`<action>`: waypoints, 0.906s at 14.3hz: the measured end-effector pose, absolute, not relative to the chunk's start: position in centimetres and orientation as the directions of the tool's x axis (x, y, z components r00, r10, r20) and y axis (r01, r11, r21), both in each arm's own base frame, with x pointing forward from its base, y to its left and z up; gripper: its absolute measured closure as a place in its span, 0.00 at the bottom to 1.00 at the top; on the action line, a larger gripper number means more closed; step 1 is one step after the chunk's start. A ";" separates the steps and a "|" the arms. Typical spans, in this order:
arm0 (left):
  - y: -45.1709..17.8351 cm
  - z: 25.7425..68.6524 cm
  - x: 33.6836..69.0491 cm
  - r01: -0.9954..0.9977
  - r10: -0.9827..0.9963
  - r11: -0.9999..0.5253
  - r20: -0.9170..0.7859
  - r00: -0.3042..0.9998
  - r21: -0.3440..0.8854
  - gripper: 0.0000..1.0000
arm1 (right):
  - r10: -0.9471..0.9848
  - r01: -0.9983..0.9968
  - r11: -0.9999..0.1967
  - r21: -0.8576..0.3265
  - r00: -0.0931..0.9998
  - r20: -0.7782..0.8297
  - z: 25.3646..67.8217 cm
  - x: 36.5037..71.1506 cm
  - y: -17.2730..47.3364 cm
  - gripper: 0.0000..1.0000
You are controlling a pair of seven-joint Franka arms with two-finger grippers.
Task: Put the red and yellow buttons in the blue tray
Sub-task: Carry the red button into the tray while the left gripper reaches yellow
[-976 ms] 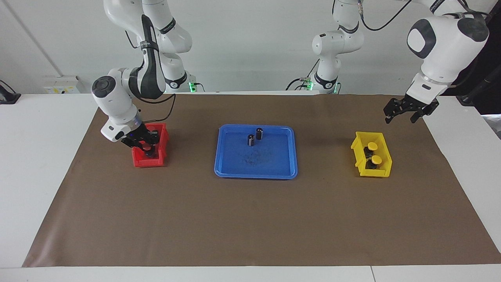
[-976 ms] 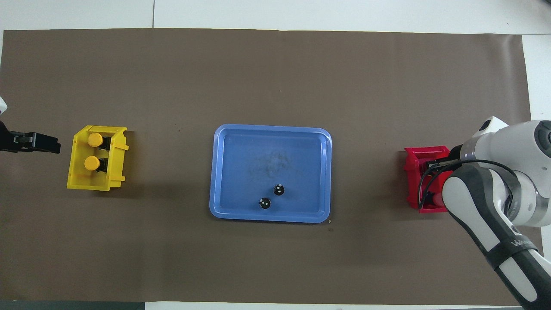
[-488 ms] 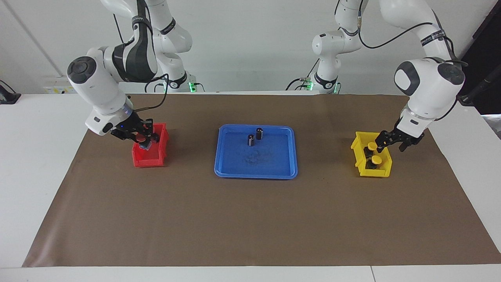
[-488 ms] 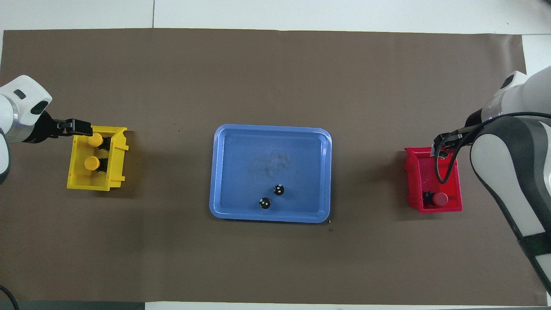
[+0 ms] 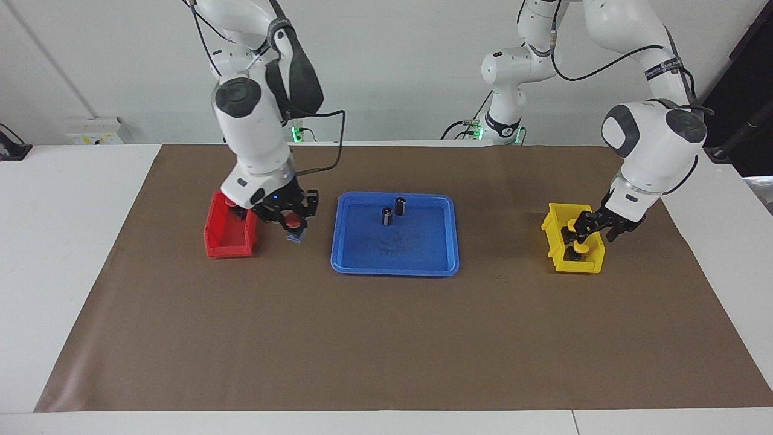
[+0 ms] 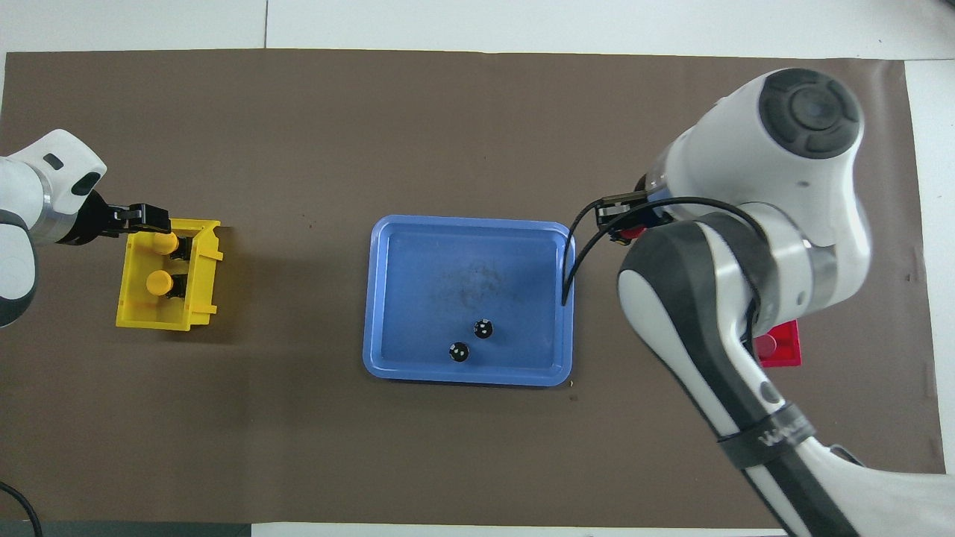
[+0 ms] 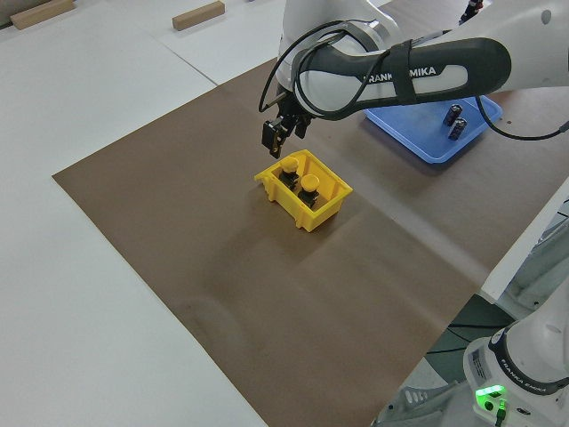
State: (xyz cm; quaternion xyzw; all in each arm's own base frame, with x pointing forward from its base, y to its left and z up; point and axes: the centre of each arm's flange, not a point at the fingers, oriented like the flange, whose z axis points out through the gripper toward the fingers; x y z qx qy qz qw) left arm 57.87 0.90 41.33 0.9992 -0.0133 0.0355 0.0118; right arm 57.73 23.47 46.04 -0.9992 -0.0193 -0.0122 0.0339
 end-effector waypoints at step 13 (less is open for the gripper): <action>0.8 38.1 57.6 -0.015 -0.014 -1.000 0.042 0.999 0.027 0.30 | -0.093 -0.091 -0.991 -0.102 0.995 0.023 36.9 56.7 34.4 0.58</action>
